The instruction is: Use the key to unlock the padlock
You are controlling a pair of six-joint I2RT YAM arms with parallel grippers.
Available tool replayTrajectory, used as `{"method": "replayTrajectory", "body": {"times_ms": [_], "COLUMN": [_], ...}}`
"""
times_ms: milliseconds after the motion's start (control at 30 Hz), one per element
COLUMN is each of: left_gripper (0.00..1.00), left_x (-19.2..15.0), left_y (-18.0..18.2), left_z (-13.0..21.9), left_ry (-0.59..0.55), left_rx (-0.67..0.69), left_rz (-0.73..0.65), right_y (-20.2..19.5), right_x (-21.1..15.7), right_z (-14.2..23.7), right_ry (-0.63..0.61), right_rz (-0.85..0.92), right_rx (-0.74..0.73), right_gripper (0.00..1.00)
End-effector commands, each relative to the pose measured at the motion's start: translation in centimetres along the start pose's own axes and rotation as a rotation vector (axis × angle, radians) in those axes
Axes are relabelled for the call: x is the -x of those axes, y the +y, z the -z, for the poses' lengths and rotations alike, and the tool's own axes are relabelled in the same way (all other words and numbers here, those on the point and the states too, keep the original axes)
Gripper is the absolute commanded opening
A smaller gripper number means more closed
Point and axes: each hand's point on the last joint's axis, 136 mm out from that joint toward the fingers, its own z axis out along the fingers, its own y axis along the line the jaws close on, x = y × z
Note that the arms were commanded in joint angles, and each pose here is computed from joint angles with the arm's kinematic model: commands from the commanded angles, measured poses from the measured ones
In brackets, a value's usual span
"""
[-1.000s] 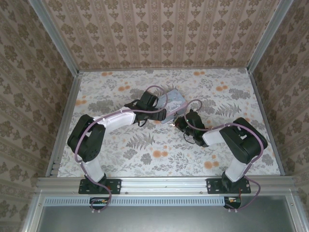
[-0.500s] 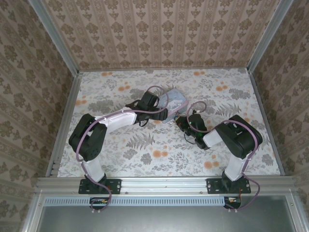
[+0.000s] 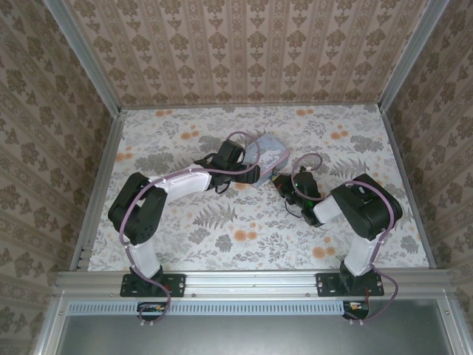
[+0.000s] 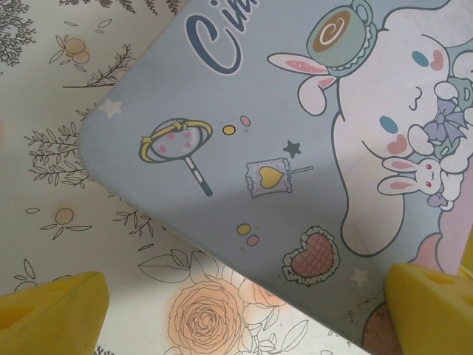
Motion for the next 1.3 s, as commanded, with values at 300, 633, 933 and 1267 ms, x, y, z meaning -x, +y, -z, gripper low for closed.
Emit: {"method": "replayTrajectory", "body": {"times_ms": [300,633,933,1267], "left_gripper": [0.95,0.94,0.95,1.00], "left_x": [-10.9,-11.1,-10.7,-7.1], "left_y": [5.6,5.6,5.5,3.7], "left_z": [-1.6,-1.7,-1.4,1.1], "left_ry": [0.363,0.371,0.364,0.285], "left_rx": [0.192,0.187,0.180,0.087], "left_rz": [-0.030,-0.031,-0.032,0.014], "right_y": [0.0,-1.7,-1.3,1.1], "right_x": [4.2,5.5,5.9,-0.1], "right_z": [-0.7,-0.1,1.1,6.0], "right_ry": [-0.081,-0.034,-0.026,0.135], "right_rz": [-0.069,0.085,0.076,0.132], "right_rx": [0.022,-0.135,-0.099,-0.060], "right_gripper": [0.00,0.00,0.00,0.00]}}
